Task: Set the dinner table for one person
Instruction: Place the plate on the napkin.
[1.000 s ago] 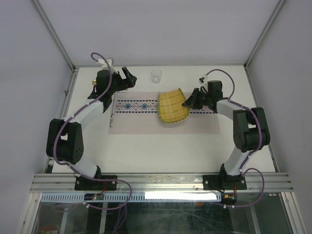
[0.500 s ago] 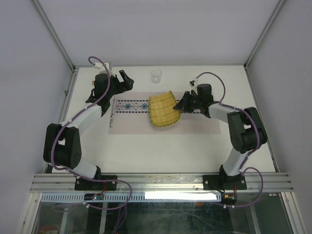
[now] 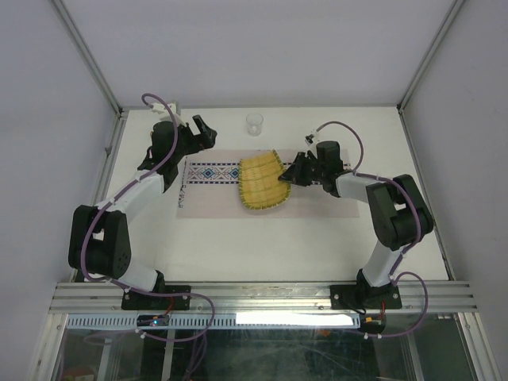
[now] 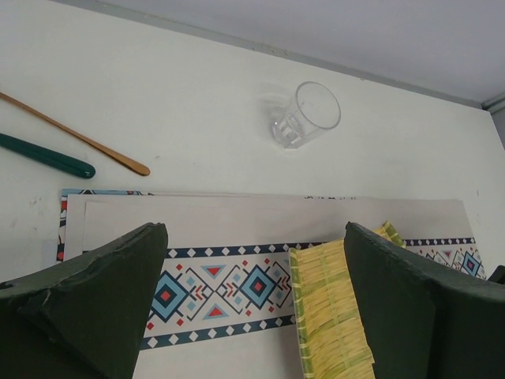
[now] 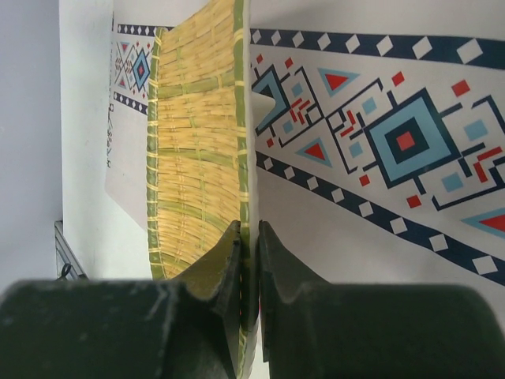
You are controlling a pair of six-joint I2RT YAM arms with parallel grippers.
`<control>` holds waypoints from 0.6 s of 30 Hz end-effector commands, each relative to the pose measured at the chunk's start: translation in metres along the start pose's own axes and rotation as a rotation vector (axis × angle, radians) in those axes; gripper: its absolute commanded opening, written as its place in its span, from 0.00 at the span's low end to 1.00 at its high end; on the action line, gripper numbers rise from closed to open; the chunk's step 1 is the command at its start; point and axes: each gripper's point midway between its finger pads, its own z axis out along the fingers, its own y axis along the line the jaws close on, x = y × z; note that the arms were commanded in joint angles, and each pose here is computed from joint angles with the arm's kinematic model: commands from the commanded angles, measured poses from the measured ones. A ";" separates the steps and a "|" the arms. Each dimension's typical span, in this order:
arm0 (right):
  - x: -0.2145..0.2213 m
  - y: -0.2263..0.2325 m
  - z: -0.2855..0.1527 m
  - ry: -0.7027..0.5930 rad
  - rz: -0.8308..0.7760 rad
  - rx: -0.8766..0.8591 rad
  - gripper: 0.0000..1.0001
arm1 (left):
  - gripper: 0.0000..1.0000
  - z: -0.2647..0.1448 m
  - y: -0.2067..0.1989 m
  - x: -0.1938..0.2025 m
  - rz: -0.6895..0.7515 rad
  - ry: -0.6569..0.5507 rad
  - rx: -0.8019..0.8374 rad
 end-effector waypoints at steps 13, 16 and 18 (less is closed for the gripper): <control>-0.016 0.011 0.000 -0.100 -0.033 -0.036 0.00 | 0.99 -0.009 -0.007 -0.021 -0.002 -0.074 0.037; -0.017 0.009 0.000 -0.105 -0.036 -0.026 0.00 | 0.99 -0.010 -0.008 -0.020 -0.004 -0.072 0.040; -0.016 0.007 0.001 -0.104 -0.035 -0.020 0.00 | 0.99 -0.012 -0.010 -0.020 -0.015 -0.068 0.050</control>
